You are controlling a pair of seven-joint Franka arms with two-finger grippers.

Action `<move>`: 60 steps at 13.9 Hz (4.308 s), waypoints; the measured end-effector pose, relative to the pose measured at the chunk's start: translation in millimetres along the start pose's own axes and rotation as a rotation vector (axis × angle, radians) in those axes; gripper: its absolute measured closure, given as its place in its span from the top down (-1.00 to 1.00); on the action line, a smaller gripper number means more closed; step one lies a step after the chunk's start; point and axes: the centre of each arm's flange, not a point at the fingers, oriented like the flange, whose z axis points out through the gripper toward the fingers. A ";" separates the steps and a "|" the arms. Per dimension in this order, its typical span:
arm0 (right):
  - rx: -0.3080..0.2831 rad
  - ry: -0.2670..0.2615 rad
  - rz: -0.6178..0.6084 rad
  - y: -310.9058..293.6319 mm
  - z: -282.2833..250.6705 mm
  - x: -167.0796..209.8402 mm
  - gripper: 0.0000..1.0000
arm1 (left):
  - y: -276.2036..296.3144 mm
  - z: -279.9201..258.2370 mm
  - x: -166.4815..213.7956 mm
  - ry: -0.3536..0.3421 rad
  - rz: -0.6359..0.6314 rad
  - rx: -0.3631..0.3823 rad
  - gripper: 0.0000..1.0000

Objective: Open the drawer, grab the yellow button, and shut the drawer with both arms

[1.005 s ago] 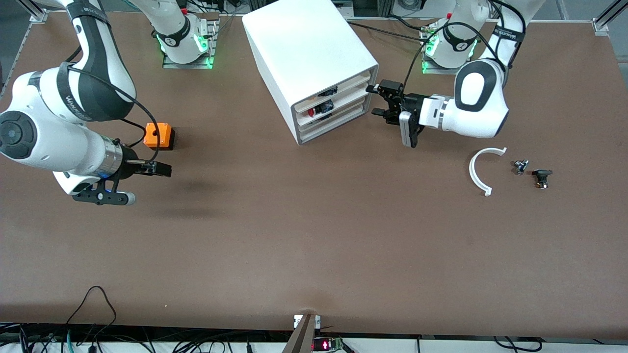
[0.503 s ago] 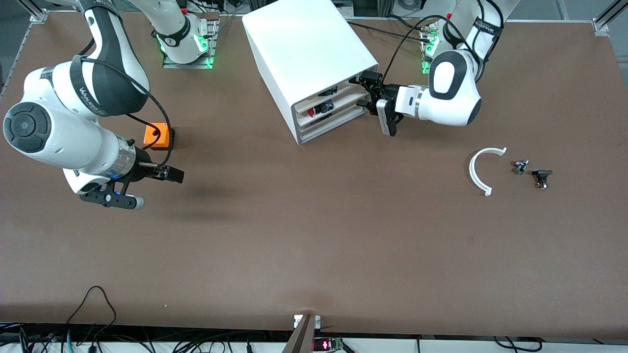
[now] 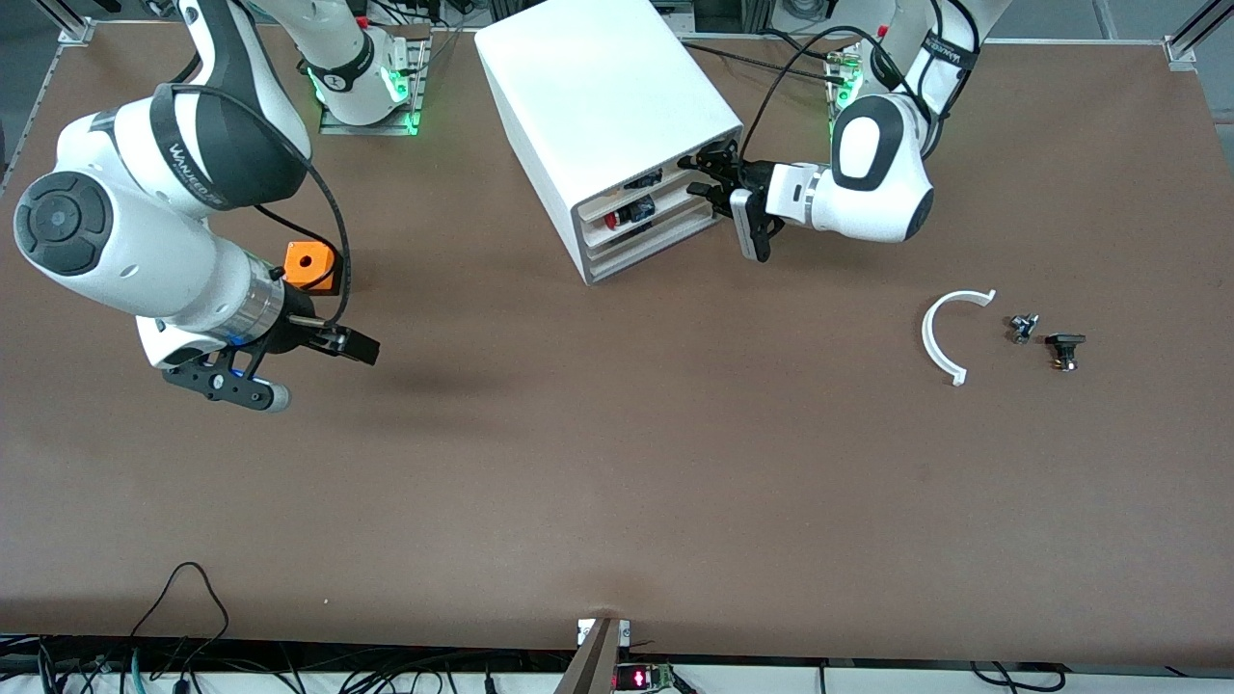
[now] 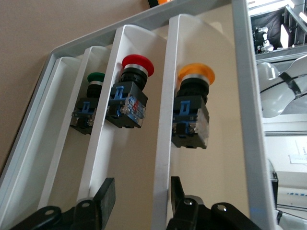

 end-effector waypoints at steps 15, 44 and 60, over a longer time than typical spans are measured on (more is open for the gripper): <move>0.085 0.023 0.393 -160.9 3.3 -73.0 0.98 | -37.1 -91.3 32.8 -0.003 0.147 -0.015 -0.73; 0.085 -0.039 0.631 -336.7 141.4 -294.5 0.66 | 11.3 -269.9 125.2 -0.247 -0.403 0.621 1.00; 0.083 -0.002 0.410 -272.4 31.6 -186.6 -0.16 | -9.7 -269.3 150.6 -0.216 -0.620 0.862 1.00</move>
